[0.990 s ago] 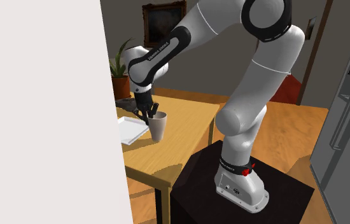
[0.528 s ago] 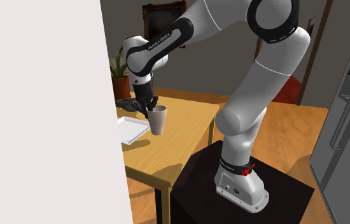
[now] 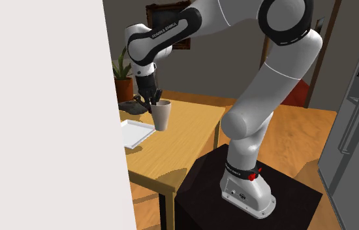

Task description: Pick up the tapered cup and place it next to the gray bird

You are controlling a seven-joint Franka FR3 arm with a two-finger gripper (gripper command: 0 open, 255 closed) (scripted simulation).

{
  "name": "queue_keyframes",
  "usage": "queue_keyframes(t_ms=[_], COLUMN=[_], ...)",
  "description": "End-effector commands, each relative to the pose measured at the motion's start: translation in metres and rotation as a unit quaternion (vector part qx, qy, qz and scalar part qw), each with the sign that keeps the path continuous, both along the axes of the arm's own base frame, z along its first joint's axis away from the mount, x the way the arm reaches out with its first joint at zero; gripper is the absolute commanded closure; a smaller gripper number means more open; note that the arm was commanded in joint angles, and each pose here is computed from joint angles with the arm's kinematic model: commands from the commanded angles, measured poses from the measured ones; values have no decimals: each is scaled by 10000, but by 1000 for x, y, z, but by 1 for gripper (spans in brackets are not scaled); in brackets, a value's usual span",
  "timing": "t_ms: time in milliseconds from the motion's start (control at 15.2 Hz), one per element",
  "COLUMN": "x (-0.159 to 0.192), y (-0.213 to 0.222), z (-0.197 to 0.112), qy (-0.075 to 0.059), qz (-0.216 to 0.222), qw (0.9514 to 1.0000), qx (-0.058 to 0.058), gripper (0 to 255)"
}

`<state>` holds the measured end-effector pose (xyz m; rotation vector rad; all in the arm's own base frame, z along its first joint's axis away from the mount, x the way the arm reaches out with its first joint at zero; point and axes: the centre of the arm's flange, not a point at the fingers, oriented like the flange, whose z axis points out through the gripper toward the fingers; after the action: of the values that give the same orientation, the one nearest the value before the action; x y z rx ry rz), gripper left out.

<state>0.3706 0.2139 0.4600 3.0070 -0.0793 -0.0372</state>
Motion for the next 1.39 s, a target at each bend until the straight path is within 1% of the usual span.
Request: queue_keyframes(t_ms=[0, 1320], x=[1, 1], y=[0, 0], z=[11, 115], qy=[1, 1], qz=[0, 0], qw=[10000, 10000], qx=[-1, -1], gripper=[255, 255])
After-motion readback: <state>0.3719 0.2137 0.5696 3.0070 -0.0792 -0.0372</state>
